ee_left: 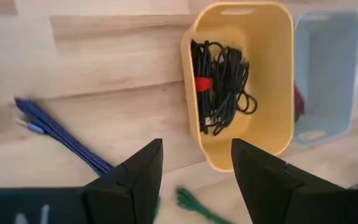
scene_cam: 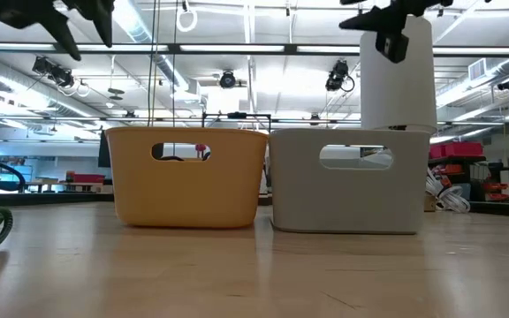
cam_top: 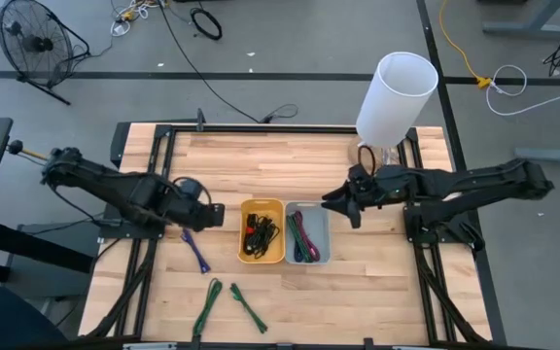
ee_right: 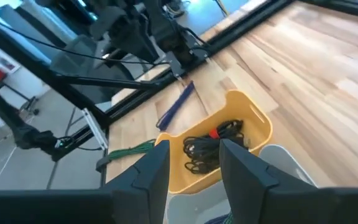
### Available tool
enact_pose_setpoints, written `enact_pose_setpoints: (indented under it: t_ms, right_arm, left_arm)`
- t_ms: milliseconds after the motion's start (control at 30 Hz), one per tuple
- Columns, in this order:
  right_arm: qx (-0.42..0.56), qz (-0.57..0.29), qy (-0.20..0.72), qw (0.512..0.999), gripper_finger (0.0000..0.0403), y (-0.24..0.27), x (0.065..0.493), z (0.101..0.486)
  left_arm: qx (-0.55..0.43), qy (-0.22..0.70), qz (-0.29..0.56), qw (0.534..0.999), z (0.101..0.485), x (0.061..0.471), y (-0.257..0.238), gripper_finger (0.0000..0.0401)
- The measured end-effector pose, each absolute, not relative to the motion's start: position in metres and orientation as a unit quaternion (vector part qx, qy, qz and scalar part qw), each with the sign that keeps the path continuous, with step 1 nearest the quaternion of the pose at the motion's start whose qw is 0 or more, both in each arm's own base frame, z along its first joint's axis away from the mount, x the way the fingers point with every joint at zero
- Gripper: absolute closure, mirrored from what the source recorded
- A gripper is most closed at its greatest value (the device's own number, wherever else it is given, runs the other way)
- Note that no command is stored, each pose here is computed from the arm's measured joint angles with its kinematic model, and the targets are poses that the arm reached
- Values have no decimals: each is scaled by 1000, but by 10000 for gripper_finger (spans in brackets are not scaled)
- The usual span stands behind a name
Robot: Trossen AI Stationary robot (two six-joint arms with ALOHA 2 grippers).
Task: Pick & Place USB Port
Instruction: Put the black violet charger cable into the gray bin
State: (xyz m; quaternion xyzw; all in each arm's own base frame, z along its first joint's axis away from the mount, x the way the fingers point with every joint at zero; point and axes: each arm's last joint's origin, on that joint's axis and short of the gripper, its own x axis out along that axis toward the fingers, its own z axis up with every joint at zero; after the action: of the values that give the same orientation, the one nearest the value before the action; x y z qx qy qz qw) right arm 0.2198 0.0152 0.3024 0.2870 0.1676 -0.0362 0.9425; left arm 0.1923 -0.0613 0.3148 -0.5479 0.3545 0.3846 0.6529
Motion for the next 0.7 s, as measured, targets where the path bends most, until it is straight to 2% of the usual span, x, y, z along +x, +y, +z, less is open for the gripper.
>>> enact_pose_setpoints:
  t_ms: [167,333,700]
  right_arm:
    - [270,-14,149,951,264,13,209,312]
    - [259,-8,136,956,264,13,201,318]
    - [235,-2,127,964,264,12,196,322]
  left_arm:
    - [-574,357,439,592,302,194,-76,204]
    - [-578,397,505,503,284,198,-91,204]
    - [-556,445,571,408,246,216,-112,204]
